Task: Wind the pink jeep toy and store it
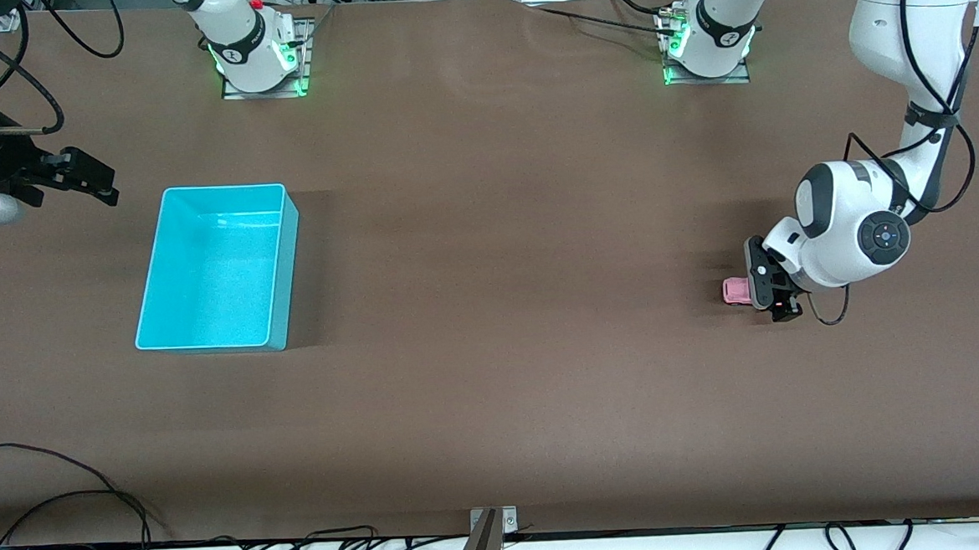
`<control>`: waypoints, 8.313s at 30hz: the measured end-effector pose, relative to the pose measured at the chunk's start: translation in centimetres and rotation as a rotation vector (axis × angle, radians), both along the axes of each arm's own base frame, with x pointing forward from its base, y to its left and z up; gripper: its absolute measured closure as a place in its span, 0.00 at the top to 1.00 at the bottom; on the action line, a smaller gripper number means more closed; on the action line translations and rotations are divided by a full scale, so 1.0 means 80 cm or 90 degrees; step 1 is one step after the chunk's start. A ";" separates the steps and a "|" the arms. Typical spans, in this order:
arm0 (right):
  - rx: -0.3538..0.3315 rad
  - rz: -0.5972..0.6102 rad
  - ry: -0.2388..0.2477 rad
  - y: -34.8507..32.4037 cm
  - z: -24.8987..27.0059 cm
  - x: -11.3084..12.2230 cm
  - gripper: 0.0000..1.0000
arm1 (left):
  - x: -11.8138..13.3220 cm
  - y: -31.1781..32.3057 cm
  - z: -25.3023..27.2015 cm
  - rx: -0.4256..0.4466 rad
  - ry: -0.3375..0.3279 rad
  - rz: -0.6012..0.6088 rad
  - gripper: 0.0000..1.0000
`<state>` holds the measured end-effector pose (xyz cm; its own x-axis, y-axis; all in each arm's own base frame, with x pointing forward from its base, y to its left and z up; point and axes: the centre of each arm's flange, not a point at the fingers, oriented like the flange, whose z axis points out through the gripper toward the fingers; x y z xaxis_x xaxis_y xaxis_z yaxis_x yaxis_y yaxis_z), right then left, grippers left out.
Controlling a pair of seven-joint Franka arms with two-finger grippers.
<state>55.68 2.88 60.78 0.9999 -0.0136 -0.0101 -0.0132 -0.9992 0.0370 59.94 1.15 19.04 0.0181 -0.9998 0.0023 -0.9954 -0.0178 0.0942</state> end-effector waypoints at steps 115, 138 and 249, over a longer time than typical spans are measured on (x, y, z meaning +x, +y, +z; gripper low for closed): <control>0.000 -0.001 0.000 -0.001 0.000 0.000 1.00 | 0.006 0.328 0.048 -0.006 -0.049 0.008 1.00; 0.000 -0.001 0.000 -0.001 0.000 0.000 1.00 | 0.070 0.229 0.197 -0.030 0.045 0.184 1.00; 0.123 0.984 0.076 0.202 -0.471 0.047 1.00 | -0.080 -0.114 0.478 0.041 -0.078 0.924 1.00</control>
<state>59.42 19.01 23.09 0.0356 0.9988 0.0322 0.9862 -0.0299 -0.1630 53.53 -7.98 57.26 0.9942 -0.1017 0.0353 -0.1007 -0.9945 -0.0280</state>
